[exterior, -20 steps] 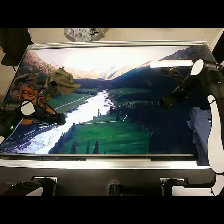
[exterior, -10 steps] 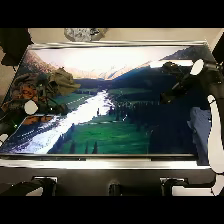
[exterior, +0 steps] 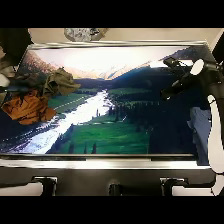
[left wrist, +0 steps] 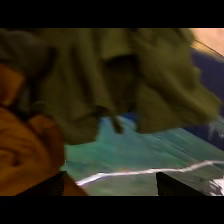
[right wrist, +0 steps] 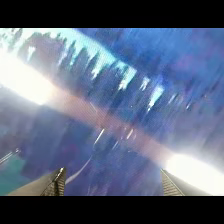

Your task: Fold the shirts.

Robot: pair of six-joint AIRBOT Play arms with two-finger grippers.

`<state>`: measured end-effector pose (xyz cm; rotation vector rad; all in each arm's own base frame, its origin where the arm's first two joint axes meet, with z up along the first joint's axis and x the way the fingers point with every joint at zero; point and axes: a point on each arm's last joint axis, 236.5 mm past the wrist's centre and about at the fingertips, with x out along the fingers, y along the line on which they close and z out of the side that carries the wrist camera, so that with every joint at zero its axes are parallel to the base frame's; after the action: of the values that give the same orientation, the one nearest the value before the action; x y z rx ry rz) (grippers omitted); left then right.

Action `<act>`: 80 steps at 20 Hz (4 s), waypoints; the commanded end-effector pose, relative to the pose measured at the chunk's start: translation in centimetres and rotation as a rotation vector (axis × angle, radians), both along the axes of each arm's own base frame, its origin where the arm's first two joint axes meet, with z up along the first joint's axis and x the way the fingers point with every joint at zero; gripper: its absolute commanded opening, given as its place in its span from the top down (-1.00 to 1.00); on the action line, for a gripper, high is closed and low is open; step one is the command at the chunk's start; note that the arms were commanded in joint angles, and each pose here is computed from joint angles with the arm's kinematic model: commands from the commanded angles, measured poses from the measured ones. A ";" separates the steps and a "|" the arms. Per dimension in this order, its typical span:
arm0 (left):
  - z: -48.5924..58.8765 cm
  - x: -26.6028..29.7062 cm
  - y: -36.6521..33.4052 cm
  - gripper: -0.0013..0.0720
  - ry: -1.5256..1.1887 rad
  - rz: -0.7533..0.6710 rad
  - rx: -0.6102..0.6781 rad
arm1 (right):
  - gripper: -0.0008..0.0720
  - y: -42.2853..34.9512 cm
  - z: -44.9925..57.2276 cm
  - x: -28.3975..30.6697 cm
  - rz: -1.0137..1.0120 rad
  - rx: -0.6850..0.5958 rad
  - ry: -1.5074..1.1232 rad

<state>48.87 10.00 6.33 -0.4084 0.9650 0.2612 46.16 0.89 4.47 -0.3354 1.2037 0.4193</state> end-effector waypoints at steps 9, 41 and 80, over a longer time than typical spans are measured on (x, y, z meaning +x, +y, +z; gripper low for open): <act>-9.7 -8.4 13.9 -1.00 0.237 0.436 -0.362 | -0.88 0.4 -0.2 0.2 -0.001 0.020 -0.004; 5.1 -18.6 -35.6 0.87 -0.001 -0.983 -0.288 | -0.88 -2.1 14.3 -10.8 0.004 -0.133 -0.138; -17.2 -31.7 -34.8 0.86 0.483 -0.605 -0.488 | -0.95 11.8 -8.9 -14.5 0.049 0.535 0.452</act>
<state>16.29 -24.57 -10.28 -0.4649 1.6104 -0.4947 30.98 11.69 -4.53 0.1523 1.4949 0.8616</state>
